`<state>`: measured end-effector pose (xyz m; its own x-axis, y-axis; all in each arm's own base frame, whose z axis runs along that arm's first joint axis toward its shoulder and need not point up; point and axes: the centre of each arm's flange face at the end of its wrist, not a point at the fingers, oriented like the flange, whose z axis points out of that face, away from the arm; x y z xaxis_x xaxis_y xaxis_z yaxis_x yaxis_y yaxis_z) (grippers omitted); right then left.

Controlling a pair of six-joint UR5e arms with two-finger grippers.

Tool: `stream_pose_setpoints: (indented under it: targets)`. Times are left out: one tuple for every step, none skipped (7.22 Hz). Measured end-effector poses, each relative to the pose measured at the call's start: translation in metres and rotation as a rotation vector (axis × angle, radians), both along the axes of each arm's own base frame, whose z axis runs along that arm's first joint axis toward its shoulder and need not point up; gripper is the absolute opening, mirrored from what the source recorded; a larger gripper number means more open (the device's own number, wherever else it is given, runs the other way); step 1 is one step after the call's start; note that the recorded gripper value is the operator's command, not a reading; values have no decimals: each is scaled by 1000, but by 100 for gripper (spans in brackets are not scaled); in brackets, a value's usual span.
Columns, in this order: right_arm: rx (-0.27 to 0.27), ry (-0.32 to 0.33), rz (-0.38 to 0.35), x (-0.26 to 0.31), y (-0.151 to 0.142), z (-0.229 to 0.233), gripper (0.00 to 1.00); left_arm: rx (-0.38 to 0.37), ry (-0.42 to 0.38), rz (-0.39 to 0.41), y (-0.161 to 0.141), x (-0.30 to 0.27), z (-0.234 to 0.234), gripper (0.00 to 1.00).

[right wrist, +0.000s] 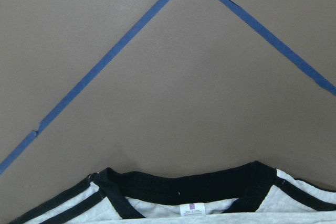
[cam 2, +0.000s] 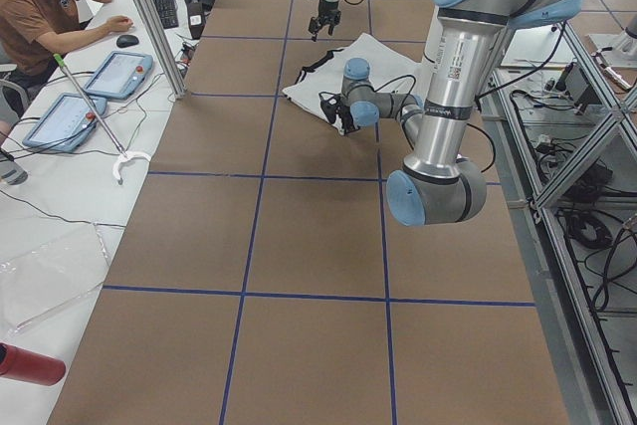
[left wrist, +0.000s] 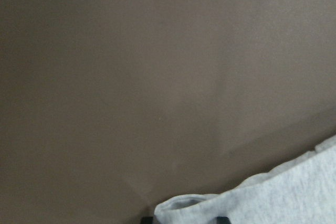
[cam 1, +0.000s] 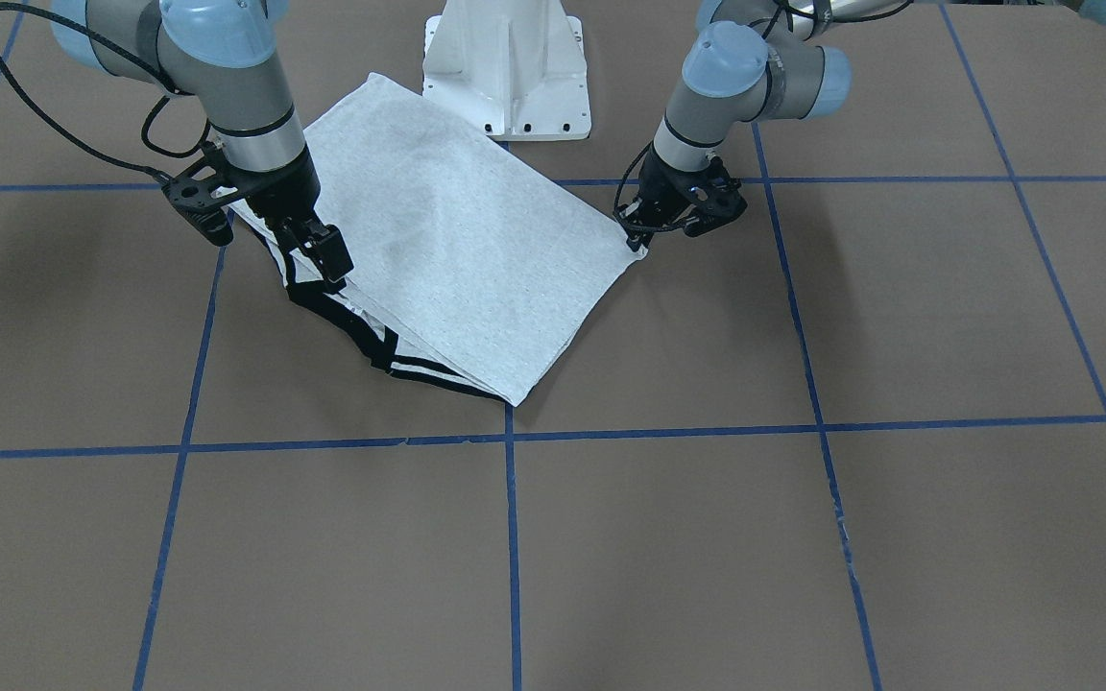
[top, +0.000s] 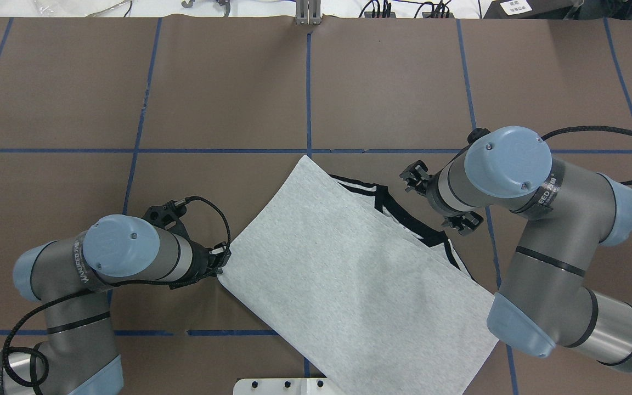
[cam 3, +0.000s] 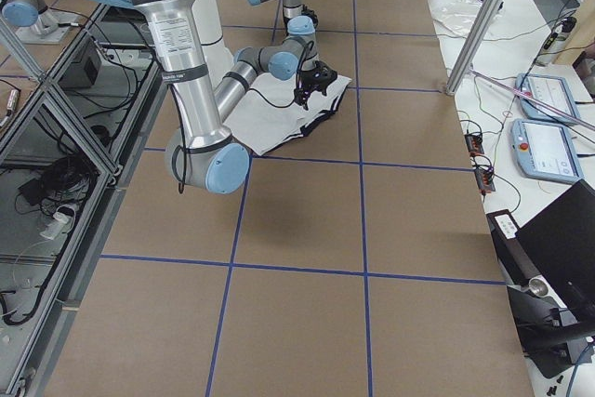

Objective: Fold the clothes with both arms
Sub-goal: 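Move both grippers to the folded shirt's edges to grasp it, then rotate the grey shirt upright with both grippers, pushing its edges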

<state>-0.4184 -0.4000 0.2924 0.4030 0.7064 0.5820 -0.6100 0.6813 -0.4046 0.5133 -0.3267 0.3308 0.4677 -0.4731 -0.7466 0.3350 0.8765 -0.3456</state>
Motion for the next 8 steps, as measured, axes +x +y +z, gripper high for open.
stream_pose_setpoints:
  targets:
    - [8, -9, 9, 0, -5, 2, 100, 11, 1, -4, -4, -2, -1, 0]
    - [18, -36, 28, 3, -10, 1, 100, 22, 2, -12, -11, -6, -3, 0]
    - [21, -51, 47, 9, -16, 3, 100, 28, -1, -27, -19, -11, -4, 0]
    - [25, -54, 67, 17, -24, 5, 100, 32, -2, -33, -23, -12, -7, 0]
    - [30, -57, 85, 27, -31, 3, 100, 38, 3, -37, -27, -10, -13, 0]
    - [28, -57, 100, 38, -36, -4, 100, 58, 1, -46, -35, -12, -15, 0]
    - [28, -51, 101, 43, -36, -9, 100, 100, -15, -61, -47, -18, -14, 0]
    - [33, -48, 94, 44, -36, -11, 100, 157, -39, -75, -61, -24, -12, 0]
